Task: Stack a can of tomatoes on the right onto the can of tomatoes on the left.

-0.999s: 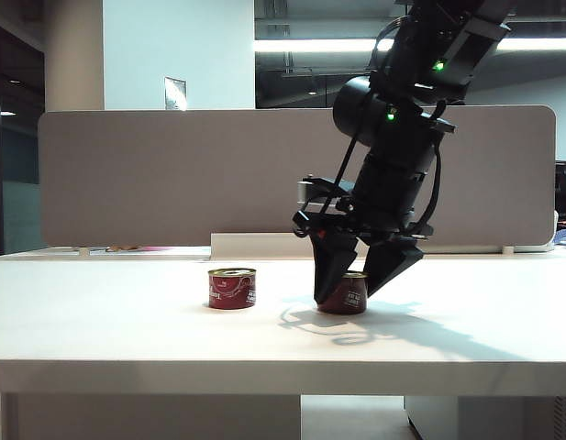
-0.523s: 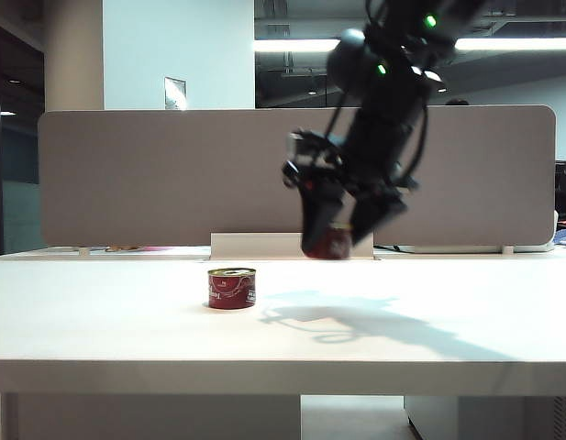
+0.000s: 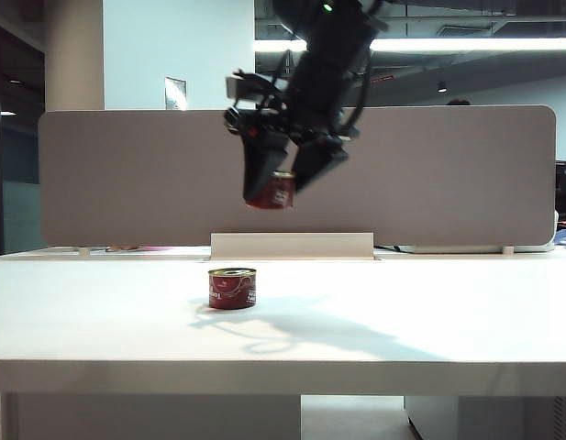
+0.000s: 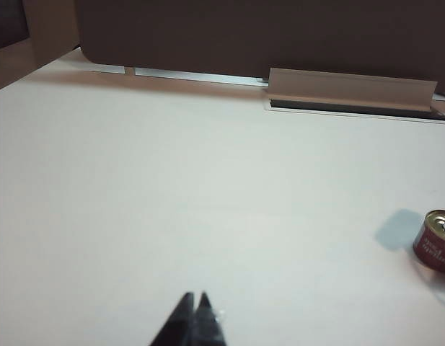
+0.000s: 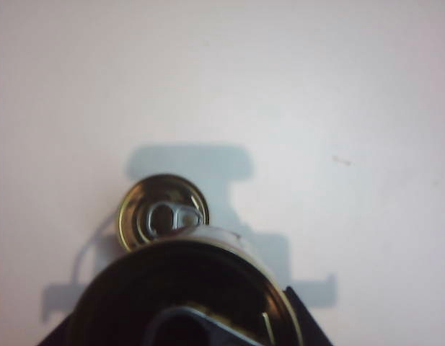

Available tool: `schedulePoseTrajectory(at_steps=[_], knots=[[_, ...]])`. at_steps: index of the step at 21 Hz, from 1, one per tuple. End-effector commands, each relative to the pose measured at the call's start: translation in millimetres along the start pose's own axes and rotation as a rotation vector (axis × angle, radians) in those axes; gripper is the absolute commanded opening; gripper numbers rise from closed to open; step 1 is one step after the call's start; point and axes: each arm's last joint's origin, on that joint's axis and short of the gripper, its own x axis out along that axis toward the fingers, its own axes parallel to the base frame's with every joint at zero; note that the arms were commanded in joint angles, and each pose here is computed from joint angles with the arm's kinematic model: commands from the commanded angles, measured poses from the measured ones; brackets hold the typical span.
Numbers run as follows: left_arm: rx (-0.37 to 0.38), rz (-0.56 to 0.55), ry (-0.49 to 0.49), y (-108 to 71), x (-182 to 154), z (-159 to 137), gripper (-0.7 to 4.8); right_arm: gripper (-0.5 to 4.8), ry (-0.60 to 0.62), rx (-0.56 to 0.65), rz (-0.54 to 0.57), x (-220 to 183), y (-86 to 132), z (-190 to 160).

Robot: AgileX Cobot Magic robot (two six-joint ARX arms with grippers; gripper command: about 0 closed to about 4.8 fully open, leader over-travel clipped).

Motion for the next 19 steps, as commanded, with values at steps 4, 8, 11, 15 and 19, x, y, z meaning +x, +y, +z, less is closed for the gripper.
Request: schedulePoseTrajectory(at_steps=[4,8,11,15,19], knots=[[0.004,0.000,-0.011,0.0,-0.2,1.8,-0.06,1.99,-0.006,-0.014,-0.006,18.0,5.2,16.1],[0.004,0.000,-0.011,0.0,-0.2,1.8,-0.06,1.99,0.042,-0.013,0.002,34.7,3.8,23.7],[0.004,0.001,-0.011,0.0,-0.2,1.8,-0.06,1.99,0.056,0.027,0.041,44.8,4.1,32.2],[0.004,0.000,-0.011,0.0,-0.2,1.8,-0.06,1.98,0.047,0.042,0.058,50.5,3.7,36.1],[0.004,0.000,-0.011,0.0,-0.2,1.8,-0.06,1.98,0.068,0.045,0.071,57.2,4.6,32.5]])
